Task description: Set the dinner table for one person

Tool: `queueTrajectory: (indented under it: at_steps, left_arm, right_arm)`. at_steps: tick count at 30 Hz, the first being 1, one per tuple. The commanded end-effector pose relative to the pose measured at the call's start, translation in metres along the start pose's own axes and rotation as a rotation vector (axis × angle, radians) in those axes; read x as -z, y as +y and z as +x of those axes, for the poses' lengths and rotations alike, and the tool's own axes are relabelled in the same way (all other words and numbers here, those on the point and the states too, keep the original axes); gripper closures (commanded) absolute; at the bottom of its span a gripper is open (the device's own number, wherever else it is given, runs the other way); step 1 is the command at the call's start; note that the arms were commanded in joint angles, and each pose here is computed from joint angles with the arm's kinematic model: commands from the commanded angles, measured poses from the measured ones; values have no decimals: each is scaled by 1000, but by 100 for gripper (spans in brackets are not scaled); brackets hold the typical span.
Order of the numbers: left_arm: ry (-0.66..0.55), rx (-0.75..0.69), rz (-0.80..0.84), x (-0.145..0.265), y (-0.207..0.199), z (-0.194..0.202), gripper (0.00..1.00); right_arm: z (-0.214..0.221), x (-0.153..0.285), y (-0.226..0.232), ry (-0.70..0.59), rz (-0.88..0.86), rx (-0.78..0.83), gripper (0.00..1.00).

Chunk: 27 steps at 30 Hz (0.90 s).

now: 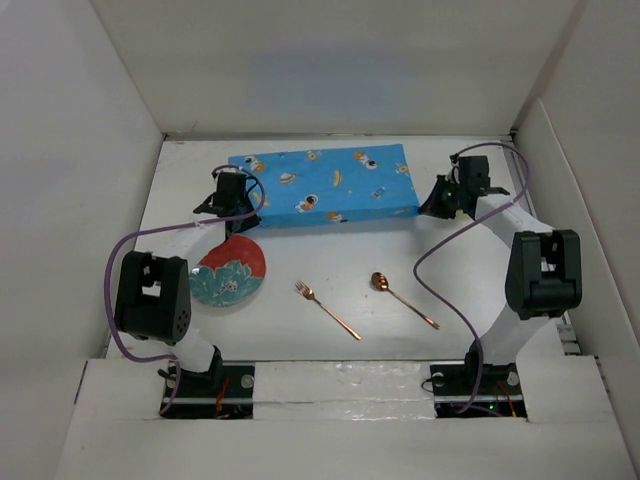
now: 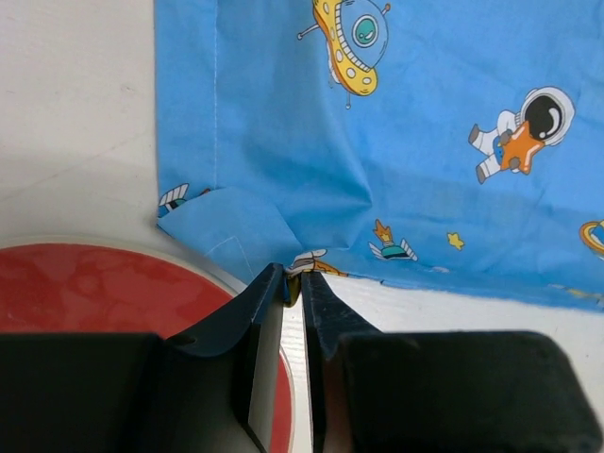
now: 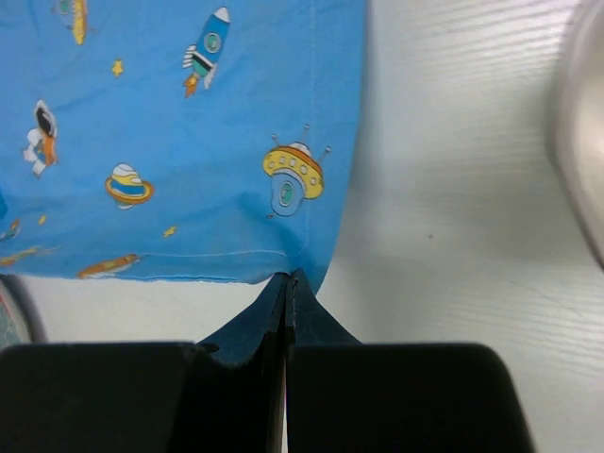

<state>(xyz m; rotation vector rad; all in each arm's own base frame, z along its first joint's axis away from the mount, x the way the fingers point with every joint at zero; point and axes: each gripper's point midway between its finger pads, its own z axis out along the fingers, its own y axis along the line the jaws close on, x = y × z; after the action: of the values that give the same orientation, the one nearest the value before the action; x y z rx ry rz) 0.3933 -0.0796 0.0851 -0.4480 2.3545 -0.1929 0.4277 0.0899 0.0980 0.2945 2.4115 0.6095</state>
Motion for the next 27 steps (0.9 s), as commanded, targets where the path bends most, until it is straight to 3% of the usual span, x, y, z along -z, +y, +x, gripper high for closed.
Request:
queueTrajectory:
  at_steps: [1, 10, 12, 14, 16, 19, 22, 27]
  left_arm:
    - [34, -24, 24, 4, -7, -3, 89]
    - [62, -49, 9, 18, 1, 6, 95]
    - [83, -54, 24, 22, -1, 10, 91]
    - [100, -69, 31, 27, 0, 14, 77]
    - [93, -71, 37, 35, 0, 12, 64]
    - [45, -63, 61, 51, -7, -3, 56]
    - [-13, -52, 78, 68, -14, -24, 57]
    - [-104, -23, 79, 97, -15, -48, 62]
  right_arm:
    - [-1, 14, -16, -28, 87, 13, 100]
    - [44, 24, -35, 51, 147, -29, 100]
    - [49, 28, -42, 51, 182, -33, 100]
    - [48, 32, -45, 39, 204, -32, 97]
    - [45, 34, -43, 31, 202, -30, 87]
    - [36, 40, -40, 5, 208, -25, 72]
    - [29, 47, -29, -2, 194, -3, 55]
    - [10, 70, 12, -64, 157, 81, 47]
